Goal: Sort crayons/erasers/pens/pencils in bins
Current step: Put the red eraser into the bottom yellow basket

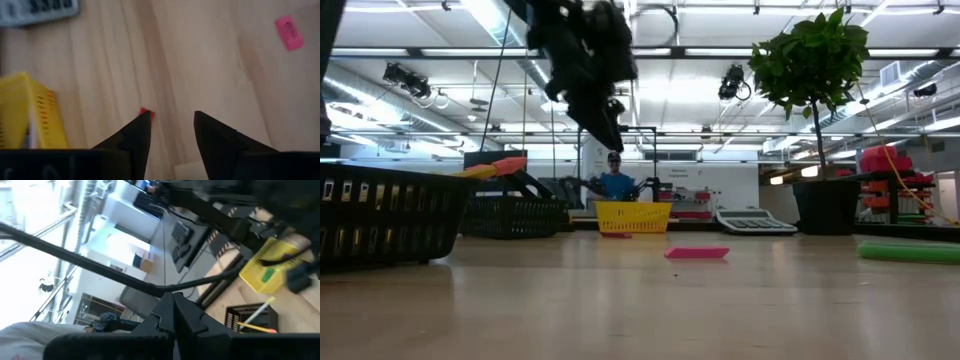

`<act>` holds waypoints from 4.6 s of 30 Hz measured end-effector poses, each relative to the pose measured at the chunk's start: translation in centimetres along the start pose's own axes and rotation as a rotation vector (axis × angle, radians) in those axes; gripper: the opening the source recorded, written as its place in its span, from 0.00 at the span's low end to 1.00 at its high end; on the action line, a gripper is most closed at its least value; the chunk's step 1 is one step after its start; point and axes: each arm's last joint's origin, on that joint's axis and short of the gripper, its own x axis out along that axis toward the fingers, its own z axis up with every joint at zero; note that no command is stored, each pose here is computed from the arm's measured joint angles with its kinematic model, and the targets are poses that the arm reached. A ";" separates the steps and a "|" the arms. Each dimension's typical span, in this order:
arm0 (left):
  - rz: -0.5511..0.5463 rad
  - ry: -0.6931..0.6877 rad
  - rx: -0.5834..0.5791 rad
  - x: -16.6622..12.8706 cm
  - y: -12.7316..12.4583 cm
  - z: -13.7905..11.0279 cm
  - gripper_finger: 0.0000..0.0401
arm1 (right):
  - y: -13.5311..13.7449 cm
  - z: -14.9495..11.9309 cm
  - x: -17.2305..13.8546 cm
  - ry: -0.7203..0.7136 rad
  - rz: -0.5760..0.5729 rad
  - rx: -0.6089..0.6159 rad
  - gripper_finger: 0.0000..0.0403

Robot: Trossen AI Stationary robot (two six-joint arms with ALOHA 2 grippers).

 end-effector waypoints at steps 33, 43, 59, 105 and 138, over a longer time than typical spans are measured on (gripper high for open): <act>-0.092 0.250 0.060 6.5 4.6 -2.9 0.08 | 3.6 -3.4 -5.7 -0.038 -0.145 -0.266 0.02; 0.125 0.338 0.065 6.8 4.3 -2.0 0.21 | 3.4 -3.6 -5.7 -0.022 -0.164 -0.260 0.02; -0.079 0.251 0.011 8.8 4.2 -2.8 0.24 | 3.0 -3.8 -5.8 0.001 -0.201 -0.252 0.02; -0.097 0.301 0.181 11.9 3.3 -3.3 0.20 | 2.5 -4.0 -5.8 0.031 -0.246 -0.223 0.02; 0.047 0.117 -0.257 -1.8 1.8 0.4 0.19 | 2.3 -3.8 -5.9 -0.031 -0.325 -0.340 0.02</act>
